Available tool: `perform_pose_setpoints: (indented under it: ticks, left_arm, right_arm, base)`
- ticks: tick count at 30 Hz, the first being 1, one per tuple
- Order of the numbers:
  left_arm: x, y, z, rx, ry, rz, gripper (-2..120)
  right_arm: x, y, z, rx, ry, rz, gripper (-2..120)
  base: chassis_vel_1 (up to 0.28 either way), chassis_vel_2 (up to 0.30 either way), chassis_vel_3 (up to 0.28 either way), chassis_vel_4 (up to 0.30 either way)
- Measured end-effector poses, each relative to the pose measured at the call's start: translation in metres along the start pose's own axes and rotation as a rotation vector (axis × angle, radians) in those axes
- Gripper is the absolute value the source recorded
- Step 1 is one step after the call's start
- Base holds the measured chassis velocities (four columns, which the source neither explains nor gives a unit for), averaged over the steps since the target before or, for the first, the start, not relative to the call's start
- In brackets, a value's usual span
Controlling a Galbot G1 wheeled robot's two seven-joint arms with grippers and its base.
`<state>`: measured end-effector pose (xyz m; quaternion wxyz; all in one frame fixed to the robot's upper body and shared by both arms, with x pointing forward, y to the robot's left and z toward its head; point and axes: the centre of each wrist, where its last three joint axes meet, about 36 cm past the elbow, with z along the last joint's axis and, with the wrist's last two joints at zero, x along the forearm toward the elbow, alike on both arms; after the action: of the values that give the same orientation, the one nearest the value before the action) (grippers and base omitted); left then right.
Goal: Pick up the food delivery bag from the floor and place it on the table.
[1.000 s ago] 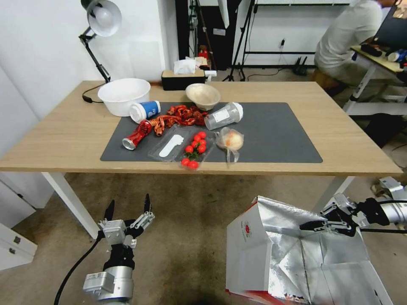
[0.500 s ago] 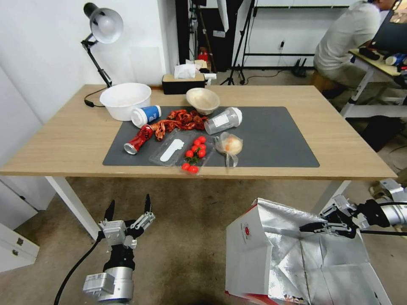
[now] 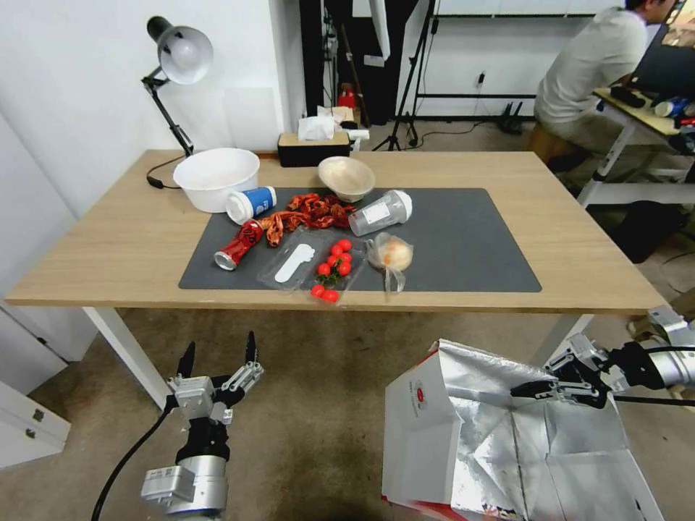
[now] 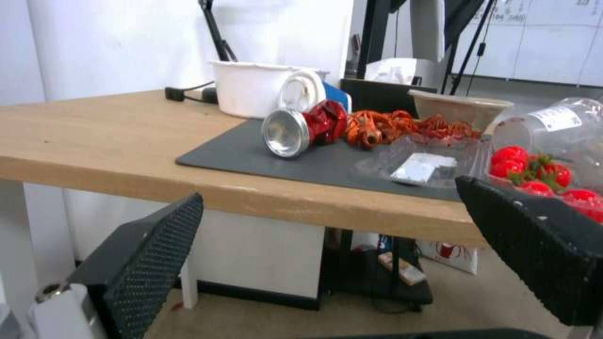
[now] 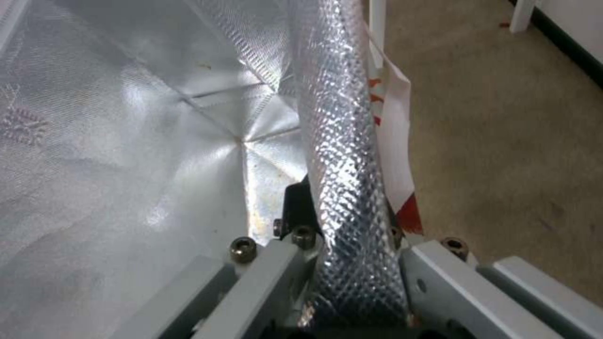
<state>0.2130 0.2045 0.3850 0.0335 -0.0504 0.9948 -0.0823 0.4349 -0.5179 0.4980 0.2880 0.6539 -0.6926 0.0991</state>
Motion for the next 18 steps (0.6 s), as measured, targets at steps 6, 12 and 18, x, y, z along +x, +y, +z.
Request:
perform_pose_setpoints:
  ticks: [6,12,18]
  left_arm:
    - [-0.0021,-0.0002,-0.0005,0.003,-0.009,-0.003,100]
    - [-0.0022,-0.0008,-0.0004,0.01,-0.018,-0.004,100]
    - [-0.0024,0.0008,-0.0004,0.006,-0.02,-0.004,100]
  right_arm:
    - [-0.0001,0.0002,0.0002,-0.001,0.001,-0.001,0]
    - [0.0014,0.0014,-0.0005,-0.002,0.001,-0.001,0]
    - [0.004,0.0028,-0.0035,-0.004,-0.007,-0.004,0]
  base:
    - [0.0,0.0,0.0,0.0]
    - [0.0,0.0,0.0,0.0]
    - [0.0,0.0,0.0,0.0]
